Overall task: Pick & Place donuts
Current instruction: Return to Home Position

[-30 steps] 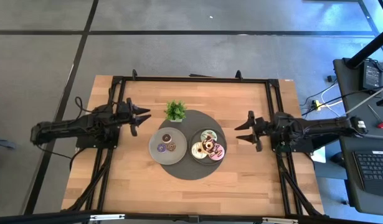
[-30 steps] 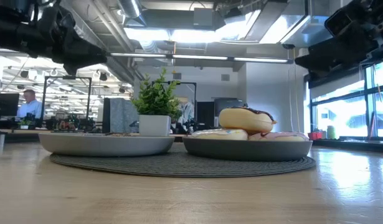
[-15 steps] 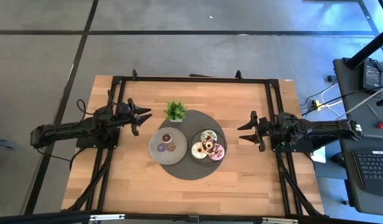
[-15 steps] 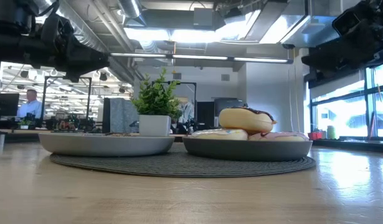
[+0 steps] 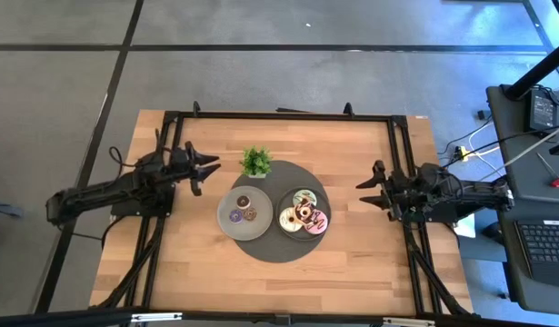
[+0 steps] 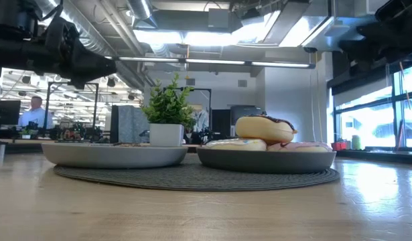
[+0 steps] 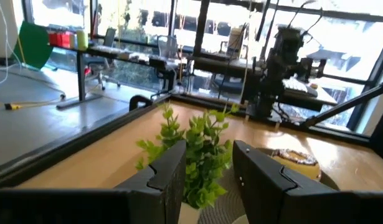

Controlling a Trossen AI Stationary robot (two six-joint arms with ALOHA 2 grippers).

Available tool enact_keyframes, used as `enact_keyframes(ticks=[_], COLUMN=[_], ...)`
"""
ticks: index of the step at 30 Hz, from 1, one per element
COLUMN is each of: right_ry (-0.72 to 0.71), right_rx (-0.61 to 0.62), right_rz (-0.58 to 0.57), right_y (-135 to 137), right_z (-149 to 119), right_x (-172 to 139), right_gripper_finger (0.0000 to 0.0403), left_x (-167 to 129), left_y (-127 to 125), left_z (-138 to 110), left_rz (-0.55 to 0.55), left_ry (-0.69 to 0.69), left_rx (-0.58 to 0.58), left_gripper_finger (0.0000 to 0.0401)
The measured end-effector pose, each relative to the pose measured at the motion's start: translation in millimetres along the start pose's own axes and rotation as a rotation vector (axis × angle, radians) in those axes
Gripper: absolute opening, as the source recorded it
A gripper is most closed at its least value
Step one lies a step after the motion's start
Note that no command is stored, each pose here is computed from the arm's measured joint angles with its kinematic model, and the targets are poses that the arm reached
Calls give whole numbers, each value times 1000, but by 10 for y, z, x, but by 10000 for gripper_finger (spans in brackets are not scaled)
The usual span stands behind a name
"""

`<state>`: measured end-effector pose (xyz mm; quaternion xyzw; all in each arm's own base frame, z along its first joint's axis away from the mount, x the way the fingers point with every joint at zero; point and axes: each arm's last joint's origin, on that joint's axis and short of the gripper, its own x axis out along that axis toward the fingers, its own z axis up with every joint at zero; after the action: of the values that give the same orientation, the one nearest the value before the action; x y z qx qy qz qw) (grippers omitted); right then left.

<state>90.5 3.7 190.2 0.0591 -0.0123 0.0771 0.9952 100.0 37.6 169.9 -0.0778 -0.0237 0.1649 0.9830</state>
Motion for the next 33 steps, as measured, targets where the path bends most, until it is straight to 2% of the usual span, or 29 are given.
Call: enact_keyframes(ticks=[7, 12, 17, 22, 29, 33], right_ry=[3, -33, -79, -70, 0, 19], right_rx=[-25, -55, -63, -62, -43, -125], right_rz=[14, -36, -32, -36, -144, -145], right_y=[4, -15, -38, -40, -79, -82], right_z=[-3, -17, -144, -151, -225, -235], right_x=[0, 13, 54, 55, 58, 65], right_gripper_finger=[186, 186, 186, 186, 186, 186], left_x=[-36, -42, -43, -43, -43, -43], left_y=[23, 25, 25, 28, 31, 30], left_z=[16, 3, 5, 3, -13, -11], left_rz=[-1, -11, -8, 2, 4, 4], left_ry=[-18, -4, -6, -7, 9, 8], left_rx=[-5, -10, -9, -4, 17, 19], left_gripper_finger=[127, 127, 128, 128, 127, 128])
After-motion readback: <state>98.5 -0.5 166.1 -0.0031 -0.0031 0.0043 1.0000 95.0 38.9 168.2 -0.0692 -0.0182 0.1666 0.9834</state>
